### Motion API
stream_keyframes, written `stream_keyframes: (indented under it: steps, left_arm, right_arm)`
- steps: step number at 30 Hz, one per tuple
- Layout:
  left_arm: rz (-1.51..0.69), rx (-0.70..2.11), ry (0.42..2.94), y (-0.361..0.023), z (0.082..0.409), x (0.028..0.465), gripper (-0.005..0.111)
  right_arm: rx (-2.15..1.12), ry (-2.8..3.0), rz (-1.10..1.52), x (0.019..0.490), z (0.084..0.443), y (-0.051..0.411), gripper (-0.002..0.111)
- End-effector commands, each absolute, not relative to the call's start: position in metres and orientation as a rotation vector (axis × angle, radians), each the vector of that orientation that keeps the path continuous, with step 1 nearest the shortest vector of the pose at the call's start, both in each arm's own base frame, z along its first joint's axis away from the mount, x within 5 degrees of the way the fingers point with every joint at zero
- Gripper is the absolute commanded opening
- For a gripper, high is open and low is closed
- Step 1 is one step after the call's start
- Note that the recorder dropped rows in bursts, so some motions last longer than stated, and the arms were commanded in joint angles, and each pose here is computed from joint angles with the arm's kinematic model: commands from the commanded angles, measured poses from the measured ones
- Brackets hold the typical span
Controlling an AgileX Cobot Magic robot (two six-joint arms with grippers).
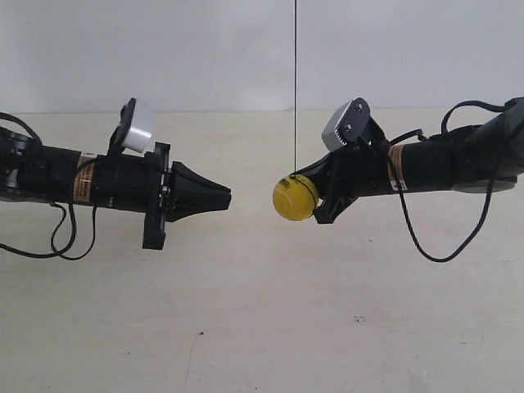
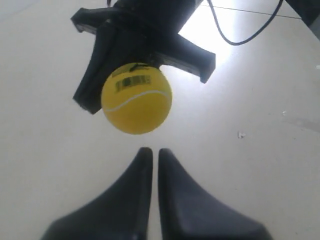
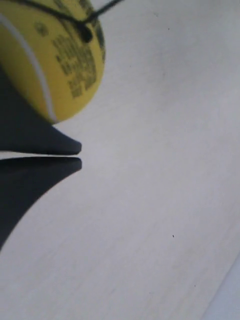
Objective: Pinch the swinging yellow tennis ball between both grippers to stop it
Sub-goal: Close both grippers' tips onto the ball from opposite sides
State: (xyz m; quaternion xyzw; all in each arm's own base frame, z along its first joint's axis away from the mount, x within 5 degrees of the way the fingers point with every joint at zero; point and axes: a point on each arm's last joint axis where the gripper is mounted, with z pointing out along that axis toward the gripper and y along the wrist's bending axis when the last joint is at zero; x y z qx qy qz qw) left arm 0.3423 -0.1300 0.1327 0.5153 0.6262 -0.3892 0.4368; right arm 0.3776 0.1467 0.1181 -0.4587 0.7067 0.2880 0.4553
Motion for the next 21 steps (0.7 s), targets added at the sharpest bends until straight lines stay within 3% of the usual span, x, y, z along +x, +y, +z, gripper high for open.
stream_keyframes:
  steps: [1, 11, 21]
  left_arm:
    - [-0.987, 1.313, 1.546, -0.141, 0.136, 0.344, 0.005]
    - [-1.065, 1.305, 1.573, -0.143, 0.118, 0.352, 0.005]
    - [-1.008, 1.289, 1.598, -0.143, 0.116, 0.360, 0.005]
  right_arm:
    - [-1.153, 1.746, 0.745, 0.375, 0.118, 0.148, 0.000]
    - [-1.176, 1.740, 0.819, 0.370, 0.119, 0.150, 0.000]
    - [-1.183, 1.687, 0.875, 0.367, 0.123, 0.154, 0.000]
